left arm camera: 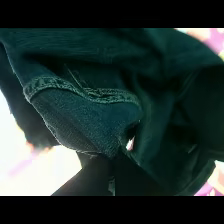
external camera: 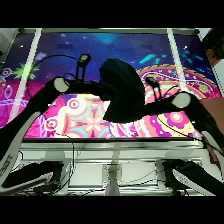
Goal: Fold the clothes and pants, and hang the long-sleeved shirts on hangers.
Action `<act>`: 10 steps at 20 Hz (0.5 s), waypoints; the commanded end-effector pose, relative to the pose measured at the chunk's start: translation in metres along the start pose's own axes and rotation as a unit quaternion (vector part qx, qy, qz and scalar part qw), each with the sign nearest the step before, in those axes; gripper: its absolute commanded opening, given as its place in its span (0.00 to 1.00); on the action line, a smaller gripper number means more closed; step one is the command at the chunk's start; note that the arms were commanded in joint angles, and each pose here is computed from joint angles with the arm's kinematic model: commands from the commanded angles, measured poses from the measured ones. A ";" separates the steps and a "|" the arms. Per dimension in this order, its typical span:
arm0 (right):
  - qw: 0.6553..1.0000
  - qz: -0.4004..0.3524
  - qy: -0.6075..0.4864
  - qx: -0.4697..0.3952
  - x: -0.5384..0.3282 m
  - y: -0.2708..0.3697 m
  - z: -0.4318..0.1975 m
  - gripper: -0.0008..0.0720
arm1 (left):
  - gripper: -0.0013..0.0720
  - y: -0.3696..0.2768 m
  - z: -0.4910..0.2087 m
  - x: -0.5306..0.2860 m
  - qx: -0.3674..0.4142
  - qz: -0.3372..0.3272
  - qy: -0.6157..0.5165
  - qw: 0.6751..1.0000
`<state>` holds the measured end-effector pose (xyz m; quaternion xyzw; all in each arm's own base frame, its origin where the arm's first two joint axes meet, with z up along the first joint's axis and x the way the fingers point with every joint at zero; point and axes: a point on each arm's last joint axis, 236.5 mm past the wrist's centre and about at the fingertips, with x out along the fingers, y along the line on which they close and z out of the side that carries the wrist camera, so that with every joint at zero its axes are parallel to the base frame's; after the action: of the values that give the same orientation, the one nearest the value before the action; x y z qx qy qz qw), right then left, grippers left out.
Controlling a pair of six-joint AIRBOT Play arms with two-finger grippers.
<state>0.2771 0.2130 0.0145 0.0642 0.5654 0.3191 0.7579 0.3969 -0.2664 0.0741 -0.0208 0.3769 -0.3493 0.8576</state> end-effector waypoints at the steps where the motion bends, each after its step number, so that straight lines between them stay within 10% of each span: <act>1: 1.000 0.005 0.015 -0.003 0.045 0.022 -0.003 0.89 | 0.11 -0.016 0.029 -0.045 0.040 0.006 -0.051 0.998; 10: 0.999 -0.025 0.007 0.024 0.096 0.008 0.010 0.99 | 0.11 0.012 0.015 -0.068 0.138 0.080 -0.007 0.987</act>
<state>0.2894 0.2744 -0.0452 0.0894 0.5854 0.2894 0.7520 0.3750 -0.2425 0.1314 0.0548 0.3195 -0.3542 0.8772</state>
